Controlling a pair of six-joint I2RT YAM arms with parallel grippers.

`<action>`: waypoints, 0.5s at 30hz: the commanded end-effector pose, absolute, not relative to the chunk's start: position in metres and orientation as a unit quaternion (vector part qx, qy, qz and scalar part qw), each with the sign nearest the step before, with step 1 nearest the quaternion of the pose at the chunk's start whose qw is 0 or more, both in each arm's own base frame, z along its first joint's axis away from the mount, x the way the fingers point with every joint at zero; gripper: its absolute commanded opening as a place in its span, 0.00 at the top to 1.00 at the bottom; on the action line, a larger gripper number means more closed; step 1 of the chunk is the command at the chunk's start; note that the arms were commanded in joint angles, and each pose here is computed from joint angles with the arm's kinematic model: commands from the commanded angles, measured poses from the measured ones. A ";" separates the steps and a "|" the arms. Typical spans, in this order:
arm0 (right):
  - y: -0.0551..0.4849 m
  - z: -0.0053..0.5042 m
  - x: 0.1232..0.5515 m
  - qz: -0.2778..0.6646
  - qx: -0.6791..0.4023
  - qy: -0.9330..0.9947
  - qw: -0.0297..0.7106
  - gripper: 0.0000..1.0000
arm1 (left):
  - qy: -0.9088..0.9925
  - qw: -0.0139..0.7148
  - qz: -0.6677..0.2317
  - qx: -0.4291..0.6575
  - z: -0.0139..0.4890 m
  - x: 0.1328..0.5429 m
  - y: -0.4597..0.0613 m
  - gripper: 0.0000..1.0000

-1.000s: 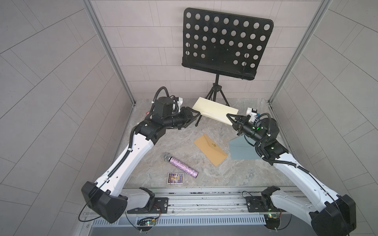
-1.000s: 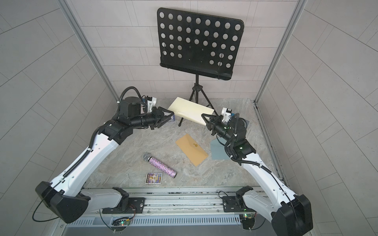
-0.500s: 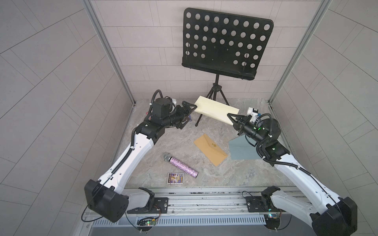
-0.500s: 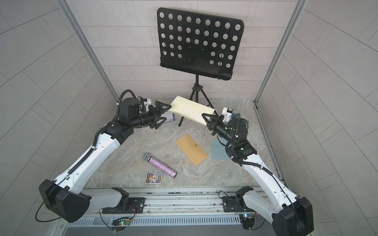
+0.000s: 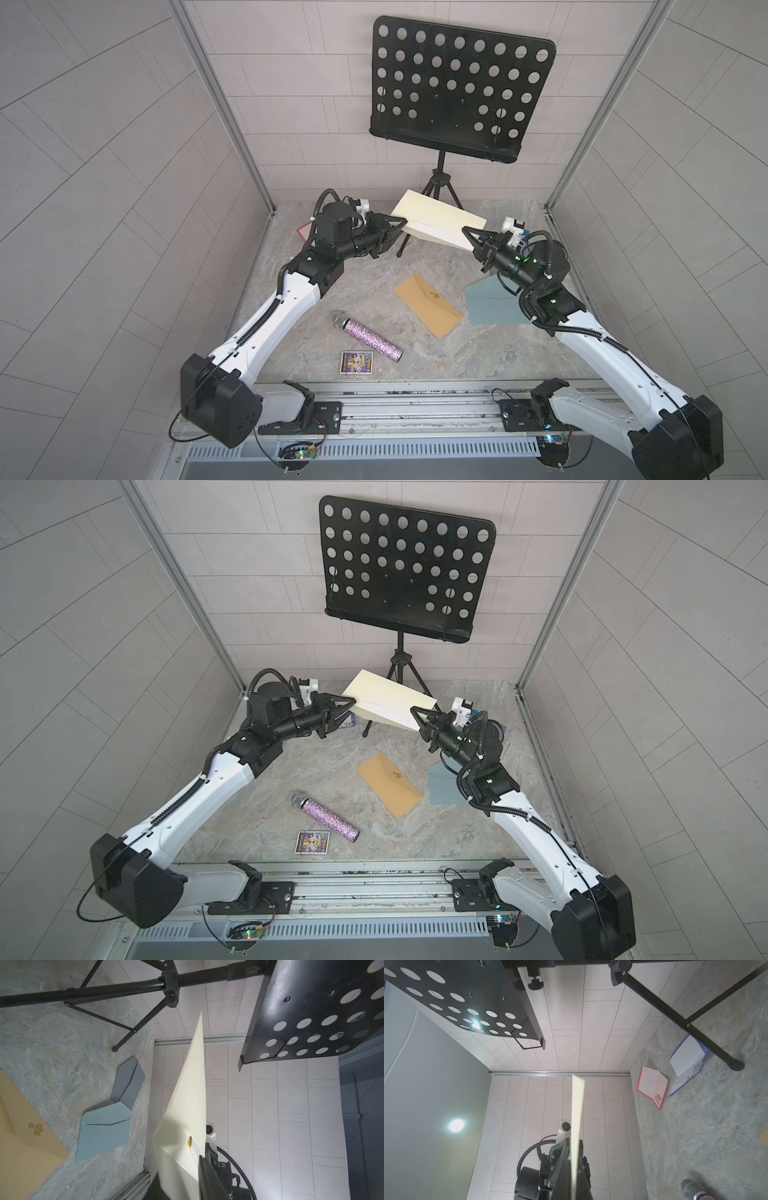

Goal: Take the letter paper out of the envelope
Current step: Adjust the envelope.

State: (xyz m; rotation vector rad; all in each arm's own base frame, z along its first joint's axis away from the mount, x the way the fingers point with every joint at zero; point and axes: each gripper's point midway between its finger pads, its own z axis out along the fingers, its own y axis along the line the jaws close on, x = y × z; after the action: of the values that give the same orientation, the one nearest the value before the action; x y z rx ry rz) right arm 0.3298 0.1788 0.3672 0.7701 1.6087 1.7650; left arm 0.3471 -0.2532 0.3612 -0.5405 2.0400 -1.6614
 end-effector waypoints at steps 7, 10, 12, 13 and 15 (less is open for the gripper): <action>0.170 0.394 0.328 0.698 0.309 0.565 0.311 1.00 | 0.736 0.240 -0.608 -0.173 0.365 0.349 -0.257 0.94; 0.170 0.397 0.328 0.702 0.313 0.561 0.307 1.00 | 0.744 0.251 -0.599 -0.159 0.365 0.348 -0.257 0.91; 0.171 0.396 0.328 0.704 0.317 0.559 0.302 1.00 | 0.744 0.258 -0.597 -0.152 0.365 0.350 -0.257 0.80; 0.170 0.396 0.328 0.706 0.320 0.556 0.300 1.00 | 0.743 0.261 -0.598 -0.149 0.364 0.350 -0.258 0.79; 0.170 0.396 0.328 0.707 0.323 0.554 0.297 1.00 | 0.740 0.263 -0.601 -0.148 0.362 0.352 -0.259 0.78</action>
State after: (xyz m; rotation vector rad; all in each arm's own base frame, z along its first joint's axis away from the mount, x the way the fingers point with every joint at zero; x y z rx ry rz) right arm 0.3329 0.1747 0.3685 0.8520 1.5736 1.7963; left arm 0.3490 -0.2552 0.3620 -0.4479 2.0250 -1.6257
